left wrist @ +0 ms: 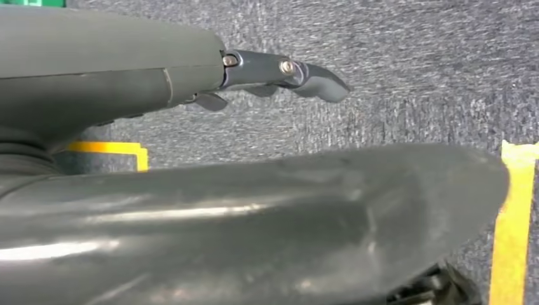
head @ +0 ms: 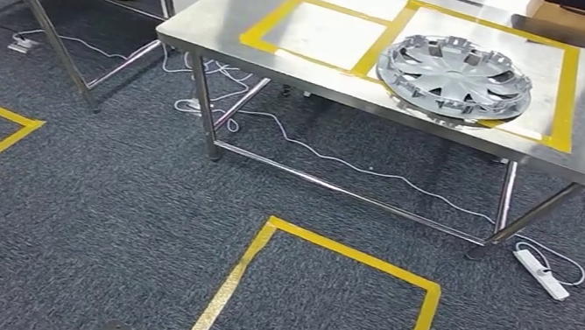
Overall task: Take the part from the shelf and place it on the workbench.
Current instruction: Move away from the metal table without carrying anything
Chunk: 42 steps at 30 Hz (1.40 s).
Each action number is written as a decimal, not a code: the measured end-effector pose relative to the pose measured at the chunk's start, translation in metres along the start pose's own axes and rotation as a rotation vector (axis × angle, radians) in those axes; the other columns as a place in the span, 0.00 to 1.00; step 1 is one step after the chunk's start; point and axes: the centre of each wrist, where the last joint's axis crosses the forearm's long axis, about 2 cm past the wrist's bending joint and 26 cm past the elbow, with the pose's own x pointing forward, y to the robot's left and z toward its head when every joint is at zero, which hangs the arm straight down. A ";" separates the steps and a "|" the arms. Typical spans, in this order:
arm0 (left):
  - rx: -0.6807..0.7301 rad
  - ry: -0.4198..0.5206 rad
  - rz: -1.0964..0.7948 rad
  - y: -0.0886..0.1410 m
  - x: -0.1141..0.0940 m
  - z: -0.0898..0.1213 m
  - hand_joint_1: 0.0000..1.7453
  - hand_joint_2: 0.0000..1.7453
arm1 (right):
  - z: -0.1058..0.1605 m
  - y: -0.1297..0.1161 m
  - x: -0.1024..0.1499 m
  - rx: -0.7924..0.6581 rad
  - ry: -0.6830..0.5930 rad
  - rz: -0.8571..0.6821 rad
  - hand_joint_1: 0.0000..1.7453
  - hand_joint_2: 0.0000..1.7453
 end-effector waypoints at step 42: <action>-0.003 -0.003 0.002 -0.002 0.001 0.000 0.00 0.00 | 0.002 0.008 0.002 0.025 -0.004 0.141 0.00 0.00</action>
